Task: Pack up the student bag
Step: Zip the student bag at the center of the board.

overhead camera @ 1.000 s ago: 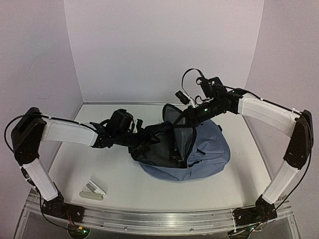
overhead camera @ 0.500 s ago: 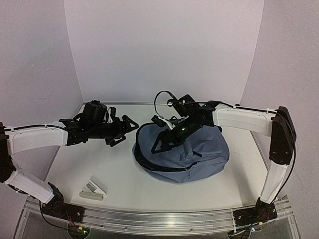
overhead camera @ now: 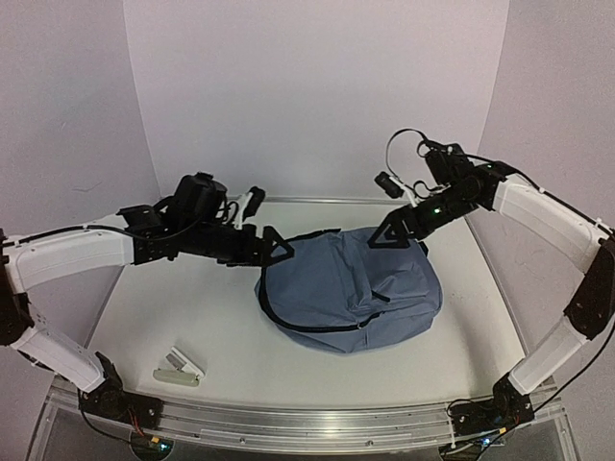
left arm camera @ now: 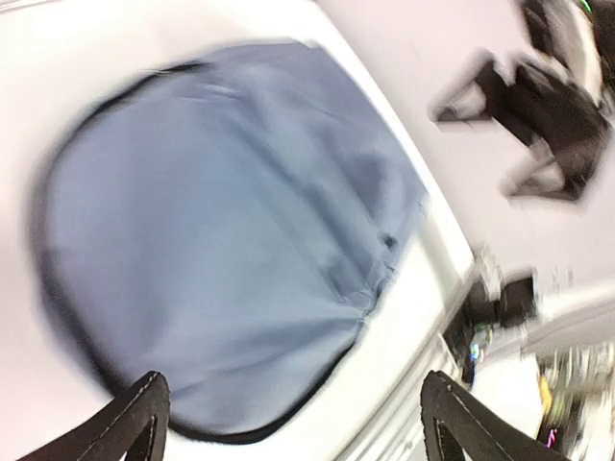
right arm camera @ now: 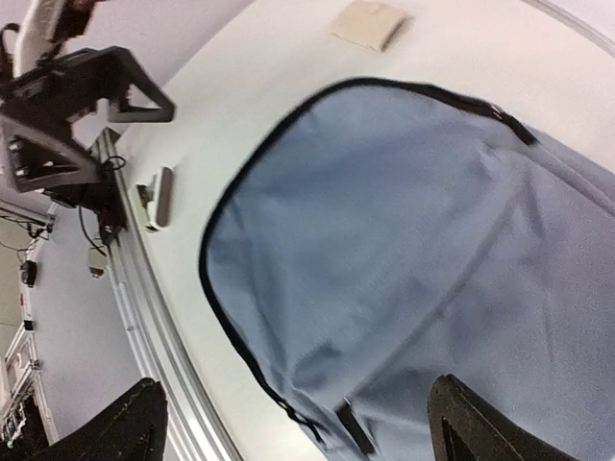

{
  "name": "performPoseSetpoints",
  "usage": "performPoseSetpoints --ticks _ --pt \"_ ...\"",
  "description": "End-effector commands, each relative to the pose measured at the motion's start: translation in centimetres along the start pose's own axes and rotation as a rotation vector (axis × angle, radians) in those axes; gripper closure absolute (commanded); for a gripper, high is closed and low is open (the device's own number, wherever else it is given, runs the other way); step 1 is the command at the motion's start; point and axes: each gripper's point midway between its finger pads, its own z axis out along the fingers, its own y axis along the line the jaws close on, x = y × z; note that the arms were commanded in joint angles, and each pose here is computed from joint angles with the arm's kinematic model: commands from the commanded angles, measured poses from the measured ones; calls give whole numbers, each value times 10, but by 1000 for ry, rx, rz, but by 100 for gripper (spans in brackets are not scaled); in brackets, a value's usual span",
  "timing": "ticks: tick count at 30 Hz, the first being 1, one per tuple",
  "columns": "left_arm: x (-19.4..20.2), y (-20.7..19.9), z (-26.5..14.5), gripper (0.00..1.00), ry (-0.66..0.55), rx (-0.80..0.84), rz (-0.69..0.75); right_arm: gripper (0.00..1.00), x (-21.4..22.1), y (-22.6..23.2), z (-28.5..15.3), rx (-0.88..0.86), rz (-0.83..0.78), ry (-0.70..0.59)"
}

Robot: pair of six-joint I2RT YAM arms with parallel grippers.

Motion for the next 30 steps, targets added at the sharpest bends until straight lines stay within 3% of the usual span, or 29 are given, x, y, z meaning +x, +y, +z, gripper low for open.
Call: performPoseSetpoints --ticks 1,6,13,30 --pt "39 -48 29 14 211 91 310 8 62 -16 -23 87 -10 144" --pt "73 -84 60 29 336 154 464 11 99 -41 -36 173 56 197" --pt "91 -112 102 46 397 190 519 17 138 -80 -50 283 167 251" --pt "95 -116 178 51 420 120 572 27 169 -138 -44 342 383 298"
